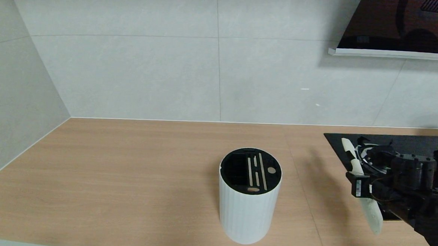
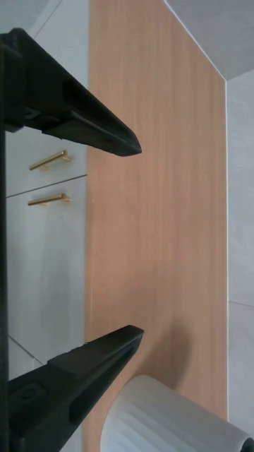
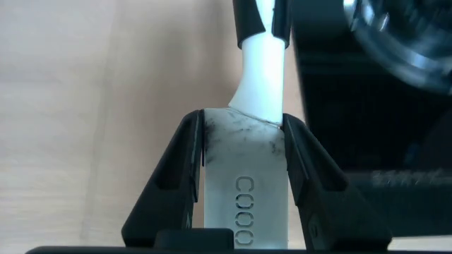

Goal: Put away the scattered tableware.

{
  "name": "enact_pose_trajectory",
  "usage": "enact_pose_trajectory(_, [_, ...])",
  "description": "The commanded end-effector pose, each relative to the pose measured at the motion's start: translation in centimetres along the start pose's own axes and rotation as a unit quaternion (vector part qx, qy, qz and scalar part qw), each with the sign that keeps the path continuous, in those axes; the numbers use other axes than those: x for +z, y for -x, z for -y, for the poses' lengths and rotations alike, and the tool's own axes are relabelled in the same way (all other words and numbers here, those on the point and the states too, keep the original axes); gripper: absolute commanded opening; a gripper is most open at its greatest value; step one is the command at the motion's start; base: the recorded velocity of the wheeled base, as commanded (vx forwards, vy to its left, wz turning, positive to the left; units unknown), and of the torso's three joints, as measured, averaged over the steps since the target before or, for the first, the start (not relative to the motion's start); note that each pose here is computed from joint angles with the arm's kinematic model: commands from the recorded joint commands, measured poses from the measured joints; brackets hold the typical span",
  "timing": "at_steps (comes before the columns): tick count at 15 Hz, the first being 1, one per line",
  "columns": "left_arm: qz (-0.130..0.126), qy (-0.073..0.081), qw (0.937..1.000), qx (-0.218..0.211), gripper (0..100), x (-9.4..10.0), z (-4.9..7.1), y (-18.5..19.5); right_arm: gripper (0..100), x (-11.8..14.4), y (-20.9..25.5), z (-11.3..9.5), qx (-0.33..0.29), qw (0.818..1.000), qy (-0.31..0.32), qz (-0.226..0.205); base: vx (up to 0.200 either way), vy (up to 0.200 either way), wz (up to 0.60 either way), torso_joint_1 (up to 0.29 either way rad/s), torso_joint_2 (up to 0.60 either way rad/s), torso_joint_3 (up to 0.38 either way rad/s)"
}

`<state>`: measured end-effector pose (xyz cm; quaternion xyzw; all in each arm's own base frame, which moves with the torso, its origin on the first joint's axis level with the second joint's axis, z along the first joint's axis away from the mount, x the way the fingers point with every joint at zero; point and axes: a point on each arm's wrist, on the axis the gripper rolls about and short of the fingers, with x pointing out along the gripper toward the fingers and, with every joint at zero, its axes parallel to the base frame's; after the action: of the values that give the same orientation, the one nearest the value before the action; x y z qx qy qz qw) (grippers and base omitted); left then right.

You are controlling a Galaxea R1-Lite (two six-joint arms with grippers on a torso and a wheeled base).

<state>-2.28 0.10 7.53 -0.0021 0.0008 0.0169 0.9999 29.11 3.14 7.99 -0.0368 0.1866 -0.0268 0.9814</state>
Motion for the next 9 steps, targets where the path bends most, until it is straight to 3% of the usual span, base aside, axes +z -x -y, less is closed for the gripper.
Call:
enact_pose_trajectory(1, [0.0, 0.0, 1.0, 0.001, 100, 0.0, 0.0, 0.0, 0, 2.9, 2.8, -0.2, 0.011, 0.999, -0.005, 0.049, 0.0, 0.0, 0.0, 0.0, 0.0, 0.0])
enact_pose_trajectory(6, [0.0, -0.004, 1.0, -0.001, 100, 0.0, 0.0, 0.0, 0, 5.2, 8.2, -2.5, 0.064, 0.995, 0.01, 0.072, 0.0, 0.0, 0.0, 0.0, 0.0, 0.0])
enact_pose_trajectory(9, [0.002, -0.004, 1.0, -0.001, 100, 0.0, 0.0, 0.0, 0, 5.3, 8.9, -3.5, 0.076, 0.994, 0.014, 0.078, 0.0, 0.0, 0.0, 0.0, 0.0, 0.0])
